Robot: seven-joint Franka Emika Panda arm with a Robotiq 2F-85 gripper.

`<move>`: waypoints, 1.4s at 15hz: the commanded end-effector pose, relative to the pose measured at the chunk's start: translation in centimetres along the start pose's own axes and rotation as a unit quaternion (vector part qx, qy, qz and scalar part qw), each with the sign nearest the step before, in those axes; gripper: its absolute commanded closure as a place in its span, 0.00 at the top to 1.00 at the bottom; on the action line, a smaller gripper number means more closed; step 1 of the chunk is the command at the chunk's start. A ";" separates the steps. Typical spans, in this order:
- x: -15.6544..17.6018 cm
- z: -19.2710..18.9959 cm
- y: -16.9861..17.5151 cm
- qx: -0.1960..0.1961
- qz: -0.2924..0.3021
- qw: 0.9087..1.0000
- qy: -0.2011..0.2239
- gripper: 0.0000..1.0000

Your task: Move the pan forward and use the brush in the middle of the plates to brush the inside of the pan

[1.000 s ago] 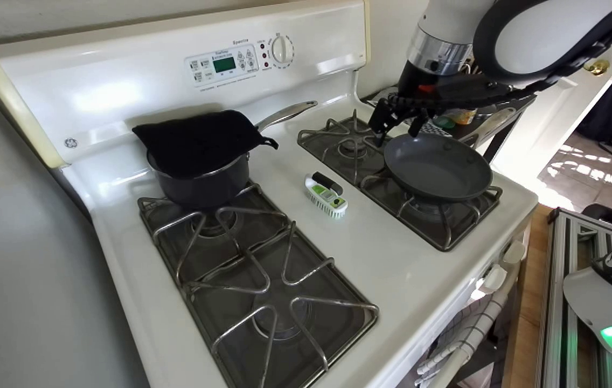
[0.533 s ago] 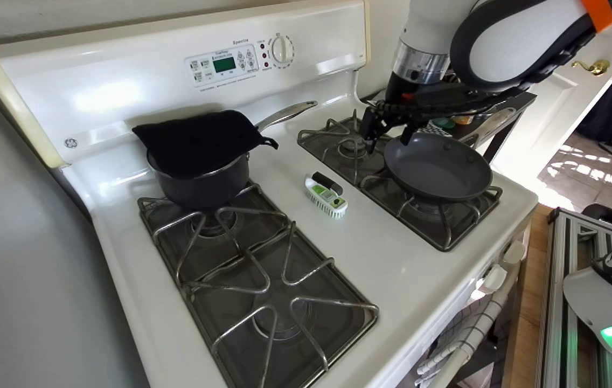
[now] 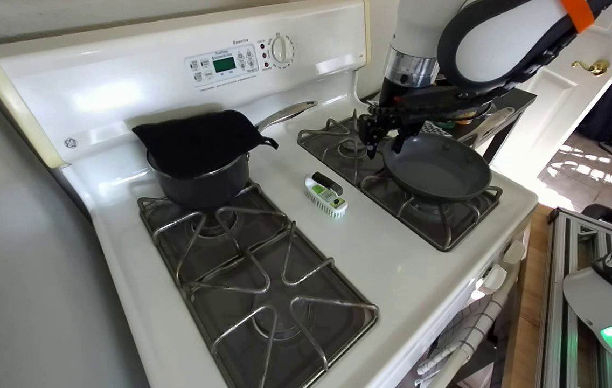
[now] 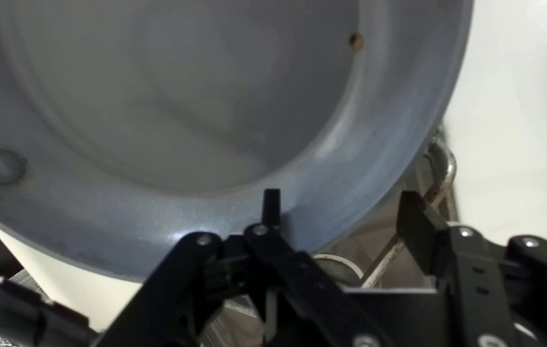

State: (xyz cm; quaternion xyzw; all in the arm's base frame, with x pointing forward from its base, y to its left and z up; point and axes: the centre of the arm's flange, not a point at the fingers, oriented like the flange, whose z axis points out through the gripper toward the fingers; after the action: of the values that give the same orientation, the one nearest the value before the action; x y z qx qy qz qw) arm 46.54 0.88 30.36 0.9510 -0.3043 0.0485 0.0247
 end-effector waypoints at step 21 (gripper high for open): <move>2.2 -0.4 -0.9 -0.013 0.036 0.999 0.015 0.00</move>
State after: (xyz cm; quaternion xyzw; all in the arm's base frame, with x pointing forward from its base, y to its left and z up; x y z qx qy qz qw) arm 47.99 0.37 31.42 0.9413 -0.3311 0.0574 0.0317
